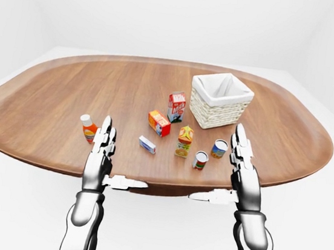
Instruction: Pick up the alphabet soup and the tomato sauce, and put them in the basket.
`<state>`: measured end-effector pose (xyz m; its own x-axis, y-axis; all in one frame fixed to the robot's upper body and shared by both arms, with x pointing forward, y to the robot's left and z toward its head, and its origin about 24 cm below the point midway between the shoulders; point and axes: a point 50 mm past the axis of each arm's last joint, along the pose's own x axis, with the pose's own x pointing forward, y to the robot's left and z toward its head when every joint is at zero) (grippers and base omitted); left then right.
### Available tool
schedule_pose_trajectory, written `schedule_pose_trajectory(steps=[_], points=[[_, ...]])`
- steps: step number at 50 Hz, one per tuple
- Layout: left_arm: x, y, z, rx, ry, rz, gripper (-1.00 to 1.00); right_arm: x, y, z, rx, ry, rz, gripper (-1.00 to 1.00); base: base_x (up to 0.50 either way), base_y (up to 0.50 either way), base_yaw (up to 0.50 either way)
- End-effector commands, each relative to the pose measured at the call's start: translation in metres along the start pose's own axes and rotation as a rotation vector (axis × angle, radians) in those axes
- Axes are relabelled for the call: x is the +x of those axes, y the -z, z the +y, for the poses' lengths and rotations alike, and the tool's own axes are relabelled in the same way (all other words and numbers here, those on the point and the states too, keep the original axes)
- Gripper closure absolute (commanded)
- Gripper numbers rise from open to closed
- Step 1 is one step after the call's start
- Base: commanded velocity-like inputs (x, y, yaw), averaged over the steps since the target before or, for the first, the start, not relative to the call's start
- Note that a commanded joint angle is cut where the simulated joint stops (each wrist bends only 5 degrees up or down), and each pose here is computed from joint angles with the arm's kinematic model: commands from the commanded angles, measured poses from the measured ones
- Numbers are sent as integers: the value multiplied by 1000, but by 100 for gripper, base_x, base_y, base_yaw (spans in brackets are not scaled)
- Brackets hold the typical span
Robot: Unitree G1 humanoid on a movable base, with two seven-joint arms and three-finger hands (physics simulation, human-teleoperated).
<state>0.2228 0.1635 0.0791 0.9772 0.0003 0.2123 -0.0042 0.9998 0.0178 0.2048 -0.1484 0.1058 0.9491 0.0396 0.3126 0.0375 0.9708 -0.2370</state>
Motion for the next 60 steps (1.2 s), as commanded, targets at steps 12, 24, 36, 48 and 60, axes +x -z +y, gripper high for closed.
schedule_pose_trajectory(steps=[12,24,36,48,60], points=[[0,2,0,-1,3,10,-100,0,0,0,0,-3,2,-100,23,0,0],[1,6,0,0,3,23,-100,-3,10,2,-2,-3,46,-100,23,0,0],[0,2,0,0,3,9,-100,-5,18,3,-4,-4,83,-100,23,0,0],[0,3,0,-1,4,12,-100,-1,3,1,-1,-4,13,-100,23,0,0],[0,4,0,-1,4,15,-100,-4,13,3,-3,-4,60,-100,23,0,0]])
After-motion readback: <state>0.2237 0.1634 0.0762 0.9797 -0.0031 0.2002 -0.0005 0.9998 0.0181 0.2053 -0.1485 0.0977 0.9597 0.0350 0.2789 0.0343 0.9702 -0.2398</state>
